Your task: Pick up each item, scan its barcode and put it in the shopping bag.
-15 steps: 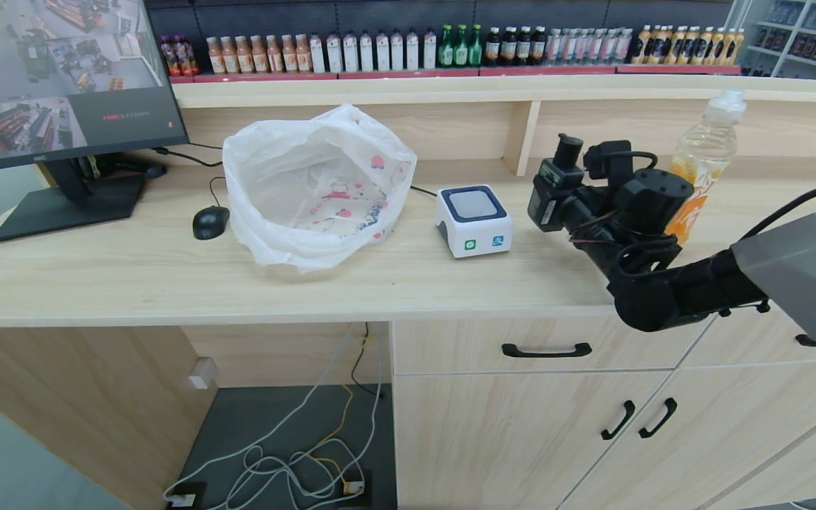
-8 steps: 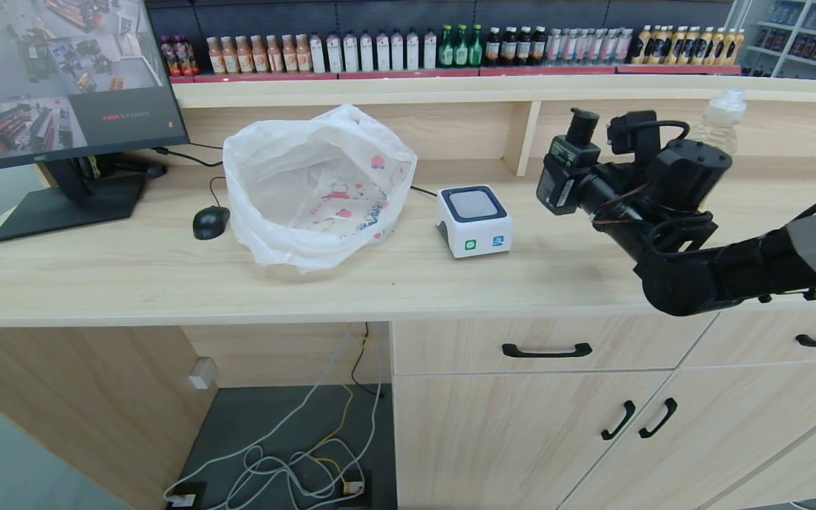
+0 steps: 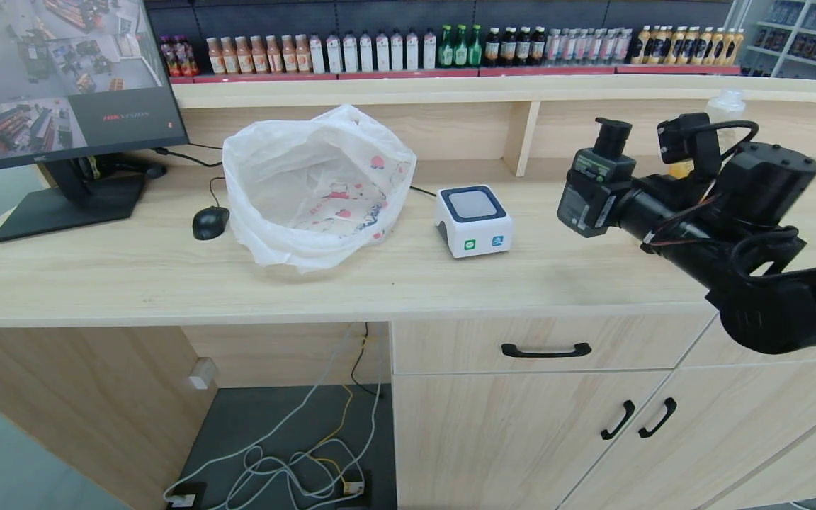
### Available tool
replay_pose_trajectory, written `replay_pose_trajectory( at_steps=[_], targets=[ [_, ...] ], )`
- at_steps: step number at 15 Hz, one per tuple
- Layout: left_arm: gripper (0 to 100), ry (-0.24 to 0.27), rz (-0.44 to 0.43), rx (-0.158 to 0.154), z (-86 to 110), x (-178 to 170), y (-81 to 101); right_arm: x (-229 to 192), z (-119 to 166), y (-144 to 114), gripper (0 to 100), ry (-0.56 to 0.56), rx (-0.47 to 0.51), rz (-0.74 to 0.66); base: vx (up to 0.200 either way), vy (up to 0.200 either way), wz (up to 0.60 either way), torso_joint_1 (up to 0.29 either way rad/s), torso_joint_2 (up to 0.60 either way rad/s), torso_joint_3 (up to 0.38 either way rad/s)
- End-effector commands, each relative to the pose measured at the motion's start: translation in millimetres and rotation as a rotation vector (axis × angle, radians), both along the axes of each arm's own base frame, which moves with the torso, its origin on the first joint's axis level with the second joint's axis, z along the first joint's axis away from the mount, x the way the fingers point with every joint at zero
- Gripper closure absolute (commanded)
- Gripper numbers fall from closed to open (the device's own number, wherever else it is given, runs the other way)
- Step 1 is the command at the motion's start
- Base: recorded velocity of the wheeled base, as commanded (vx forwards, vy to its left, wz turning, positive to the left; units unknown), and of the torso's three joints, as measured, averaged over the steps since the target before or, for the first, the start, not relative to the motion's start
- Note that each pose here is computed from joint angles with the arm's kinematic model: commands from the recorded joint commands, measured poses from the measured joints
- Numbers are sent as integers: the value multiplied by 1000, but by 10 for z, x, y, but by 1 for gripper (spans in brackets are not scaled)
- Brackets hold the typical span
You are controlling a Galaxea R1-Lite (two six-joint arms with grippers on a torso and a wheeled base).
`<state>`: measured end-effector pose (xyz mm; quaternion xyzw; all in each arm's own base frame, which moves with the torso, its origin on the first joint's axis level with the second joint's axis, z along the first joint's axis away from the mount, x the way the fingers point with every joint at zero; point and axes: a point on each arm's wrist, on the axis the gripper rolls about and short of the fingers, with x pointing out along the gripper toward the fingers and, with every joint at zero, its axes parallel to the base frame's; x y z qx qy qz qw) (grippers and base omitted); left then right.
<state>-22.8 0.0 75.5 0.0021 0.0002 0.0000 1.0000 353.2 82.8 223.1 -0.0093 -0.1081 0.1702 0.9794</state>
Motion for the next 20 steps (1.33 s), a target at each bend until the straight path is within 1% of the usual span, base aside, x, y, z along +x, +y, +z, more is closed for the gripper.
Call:
replay_pose_trajectory(
  at_steps=[1,2,3,4,7,9,12,13,14,15,16,18,20],
  targets=[
    [0,0,0,0,0,0,0,-448,52,-7,100,-19,-1,45,0,0,0,0,0,0],
    [0,0,0,0,0,0,0,-466,46,-7,100,-19,-1,46,0,0,0,0,0,0],
    [0,0,-2,0,0,0,0,-647,-32,-43,100,-8,-8,72,0,0,0,0,0,0],
    [0,0,0,0,0,0,0,-758,-45,-42,100,-3,-10,92,0,0,0,0,0,0],
    [0,0,0,0,0,0,0,-979,-98,-2,100,24,-11,150,0,0,0,0,0,0],
    [0,0,0,0,0,0,0,-1049,-116,21,100,23,-33,243,0,0,0,0,0,0],
    [0,0,0,0,0,0,0,-1062,-98,37,100,5,-46,346,0,0,0,0,0,0],
    [0,0,-2,0,0,0,0,-1073,-103,58,100,12,-48,431,0,0,0,0,0,0],
    [0,0,-2,0,0,0,0,-1073,-103,58,100,12,-48,431,0,0,0,0,0,0],
    [0,0,0,0,0,0,0,-1122,-103,179,100,54,4,558,0,0,0,0,0,0],
    [0,0,0,0,0,0,0,-1172,-49,303,100,55,41,648,0,0,0,0,0,0],
    [0,0,0,0,0,0,0,-1371,-21,536,100,60,152,836,0,0,0,0,0,0],
    [0,0,0,0,0,0,0,-1503,-38,726,100,76,220,955,0,0,0,0,0,0]
  ],
)
